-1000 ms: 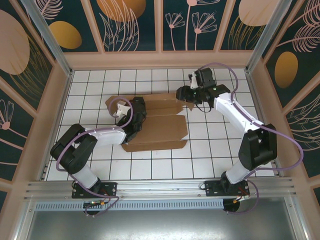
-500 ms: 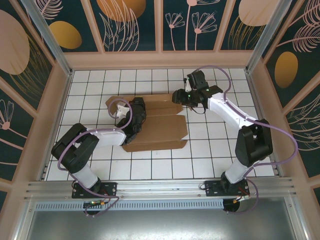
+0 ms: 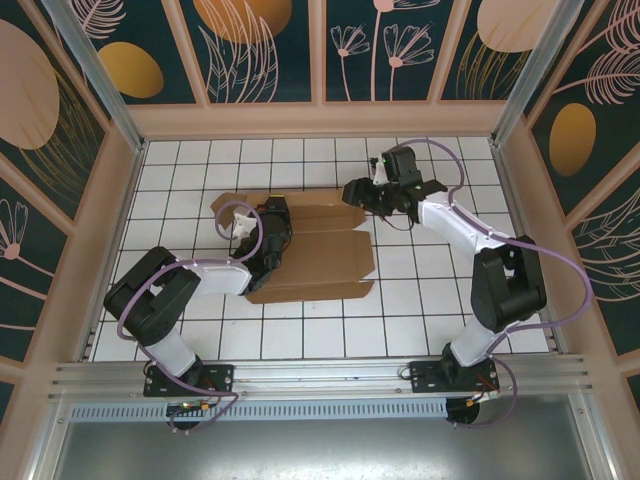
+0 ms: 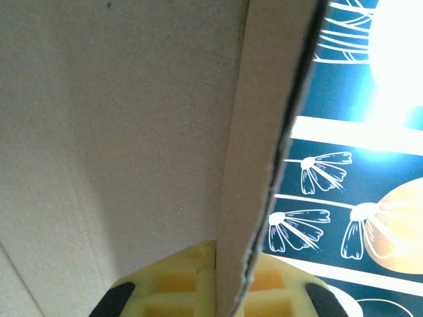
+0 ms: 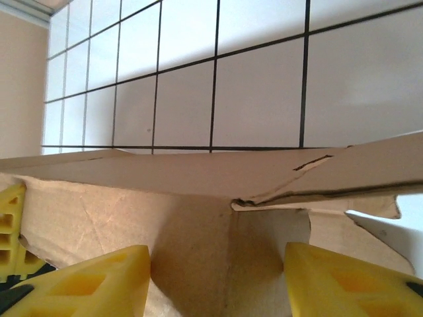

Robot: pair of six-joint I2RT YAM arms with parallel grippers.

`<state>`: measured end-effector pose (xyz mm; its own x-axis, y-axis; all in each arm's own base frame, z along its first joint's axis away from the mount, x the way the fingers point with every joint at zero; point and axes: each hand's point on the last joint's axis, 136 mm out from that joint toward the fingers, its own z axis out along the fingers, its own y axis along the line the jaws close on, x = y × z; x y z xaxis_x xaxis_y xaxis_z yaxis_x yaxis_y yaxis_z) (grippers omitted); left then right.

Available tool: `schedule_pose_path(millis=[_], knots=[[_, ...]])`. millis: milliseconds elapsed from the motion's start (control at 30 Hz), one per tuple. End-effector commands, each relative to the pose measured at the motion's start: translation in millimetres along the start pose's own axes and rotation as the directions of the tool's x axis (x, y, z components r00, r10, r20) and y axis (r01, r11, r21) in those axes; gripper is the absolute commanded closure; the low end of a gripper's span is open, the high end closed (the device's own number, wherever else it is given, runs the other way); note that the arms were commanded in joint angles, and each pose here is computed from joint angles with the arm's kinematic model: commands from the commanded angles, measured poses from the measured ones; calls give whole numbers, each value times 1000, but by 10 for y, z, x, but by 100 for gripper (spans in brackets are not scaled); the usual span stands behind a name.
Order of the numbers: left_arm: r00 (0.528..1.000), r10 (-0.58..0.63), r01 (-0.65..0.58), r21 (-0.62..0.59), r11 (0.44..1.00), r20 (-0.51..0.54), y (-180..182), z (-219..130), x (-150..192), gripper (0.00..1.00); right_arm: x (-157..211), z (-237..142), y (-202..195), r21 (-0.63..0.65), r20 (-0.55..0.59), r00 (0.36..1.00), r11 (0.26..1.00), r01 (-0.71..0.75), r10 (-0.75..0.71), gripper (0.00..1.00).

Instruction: Fold the paper box

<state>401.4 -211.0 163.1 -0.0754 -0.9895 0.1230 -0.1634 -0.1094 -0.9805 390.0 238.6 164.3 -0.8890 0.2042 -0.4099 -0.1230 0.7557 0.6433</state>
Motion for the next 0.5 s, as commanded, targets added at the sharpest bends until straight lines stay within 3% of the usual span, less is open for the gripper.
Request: schedule_pose_path(millis=[0, 233, 467], knots=[[1000, -11, 11, -33, 999, -27, 174, -12, 14, 100, -90, -107, 156, -116, 46, 998, 992, -42, 47, 45], [999, -29, 28, -40, 999, -28, 204, -12, 14, 100, -30, -85, 161, -163, 40, 997, 984, -66, 73, 47], [999, -28, 26, -37, 999, -29, 187, 1, 27, 100, -43, -71, 125, -187, 42, 994, 978, -89, 99, 68]])
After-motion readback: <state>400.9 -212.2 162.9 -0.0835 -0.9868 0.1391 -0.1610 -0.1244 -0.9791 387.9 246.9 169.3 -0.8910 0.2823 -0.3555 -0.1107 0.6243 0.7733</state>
